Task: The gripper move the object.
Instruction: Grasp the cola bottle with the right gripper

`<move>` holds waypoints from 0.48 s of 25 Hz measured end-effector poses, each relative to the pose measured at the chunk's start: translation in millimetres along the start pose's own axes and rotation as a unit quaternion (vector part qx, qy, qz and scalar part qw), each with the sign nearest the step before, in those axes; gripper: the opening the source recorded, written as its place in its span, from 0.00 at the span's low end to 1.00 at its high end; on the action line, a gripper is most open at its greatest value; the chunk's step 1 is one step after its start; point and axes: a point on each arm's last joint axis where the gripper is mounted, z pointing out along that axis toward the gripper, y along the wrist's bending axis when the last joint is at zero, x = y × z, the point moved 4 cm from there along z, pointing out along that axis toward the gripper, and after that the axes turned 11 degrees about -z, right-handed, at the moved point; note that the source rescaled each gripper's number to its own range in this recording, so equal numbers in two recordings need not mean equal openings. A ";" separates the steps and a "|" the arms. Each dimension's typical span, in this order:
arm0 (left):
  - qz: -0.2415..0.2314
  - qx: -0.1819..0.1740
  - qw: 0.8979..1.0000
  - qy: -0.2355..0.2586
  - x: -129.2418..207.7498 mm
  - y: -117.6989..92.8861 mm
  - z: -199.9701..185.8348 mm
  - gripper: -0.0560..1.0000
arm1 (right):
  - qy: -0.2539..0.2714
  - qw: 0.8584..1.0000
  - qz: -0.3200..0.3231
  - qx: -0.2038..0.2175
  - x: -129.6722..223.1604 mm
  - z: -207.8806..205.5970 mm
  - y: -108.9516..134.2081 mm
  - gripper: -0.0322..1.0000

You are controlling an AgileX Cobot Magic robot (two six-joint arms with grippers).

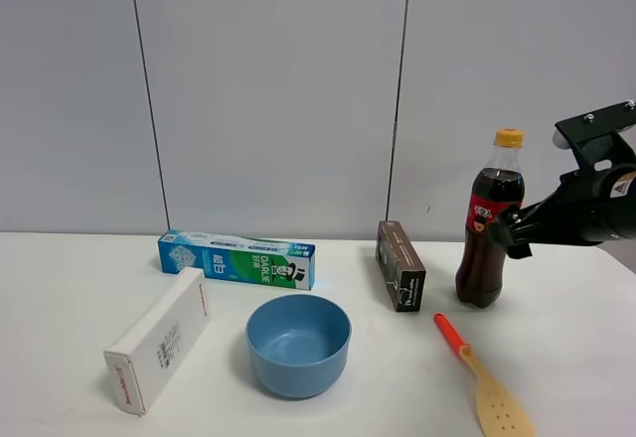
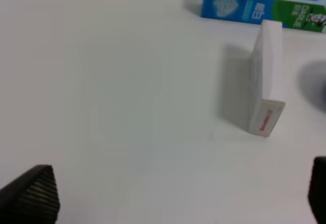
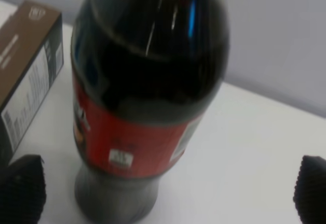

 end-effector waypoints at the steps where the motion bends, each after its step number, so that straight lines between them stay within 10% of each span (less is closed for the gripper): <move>1: 0.000 0.000 1.000 0.000 0.0 0.0 0.0 1.00 | -0.008 1.000 0.000 0.004 -1.4 0.6 -0.7 1.00; 12: 0.000 0.000 1.000 0.000 0.0 0.0 0.0 1.00 | -0.063 0.998 0.001 0.032 8.6 24.5 4.9 1.00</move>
